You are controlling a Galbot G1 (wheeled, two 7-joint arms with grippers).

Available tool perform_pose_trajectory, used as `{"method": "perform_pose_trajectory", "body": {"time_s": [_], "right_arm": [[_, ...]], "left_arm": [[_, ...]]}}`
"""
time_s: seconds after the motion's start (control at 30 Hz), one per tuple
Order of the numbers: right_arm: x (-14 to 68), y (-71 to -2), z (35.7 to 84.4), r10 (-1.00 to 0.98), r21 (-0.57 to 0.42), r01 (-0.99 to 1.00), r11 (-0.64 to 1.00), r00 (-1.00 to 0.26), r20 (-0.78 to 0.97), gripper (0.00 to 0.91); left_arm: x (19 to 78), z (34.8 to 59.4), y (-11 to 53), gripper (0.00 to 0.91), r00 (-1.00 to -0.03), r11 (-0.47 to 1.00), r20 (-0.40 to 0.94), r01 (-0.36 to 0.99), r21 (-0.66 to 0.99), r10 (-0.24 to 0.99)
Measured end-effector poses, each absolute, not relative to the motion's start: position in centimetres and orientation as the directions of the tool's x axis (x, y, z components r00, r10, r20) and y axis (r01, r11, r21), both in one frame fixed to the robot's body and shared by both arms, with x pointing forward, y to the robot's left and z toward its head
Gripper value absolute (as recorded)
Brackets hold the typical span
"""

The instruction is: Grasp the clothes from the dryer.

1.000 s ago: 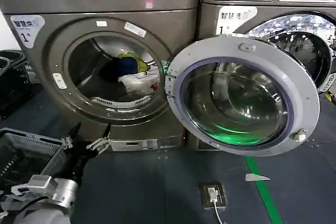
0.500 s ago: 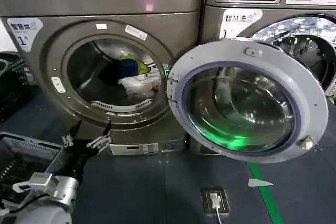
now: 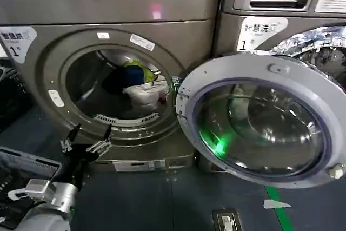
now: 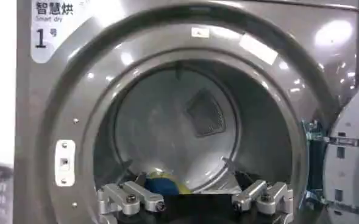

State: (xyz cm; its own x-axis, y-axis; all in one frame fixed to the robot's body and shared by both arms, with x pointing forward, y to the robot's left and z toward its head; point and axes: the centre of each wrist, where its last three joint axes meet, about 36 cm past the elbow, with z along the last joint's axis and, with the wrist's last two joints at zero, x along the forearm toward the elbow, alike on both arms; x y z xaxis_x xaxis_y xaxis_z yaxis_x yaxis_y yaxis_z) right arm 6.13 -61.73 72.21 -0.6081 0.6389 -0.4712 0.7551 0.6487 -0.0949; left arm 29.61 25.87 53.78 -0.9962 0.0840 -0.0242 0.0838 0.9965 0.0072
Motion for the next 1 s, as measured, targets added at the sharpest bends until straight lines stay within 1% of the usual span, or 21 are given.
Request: {"method": "perform_pose_trajectory", "body": {"time_s": [1.0], "right_arm": [[5.59,-62.19,71.6,0.652,-0.074,0.764,0.641,-0.593,-0.472,0.907]], "left_arm": [[29.8,53.61,25.87,0.907,-0.996,0.996,-0.021,0.084,0.006,0.084]]}}
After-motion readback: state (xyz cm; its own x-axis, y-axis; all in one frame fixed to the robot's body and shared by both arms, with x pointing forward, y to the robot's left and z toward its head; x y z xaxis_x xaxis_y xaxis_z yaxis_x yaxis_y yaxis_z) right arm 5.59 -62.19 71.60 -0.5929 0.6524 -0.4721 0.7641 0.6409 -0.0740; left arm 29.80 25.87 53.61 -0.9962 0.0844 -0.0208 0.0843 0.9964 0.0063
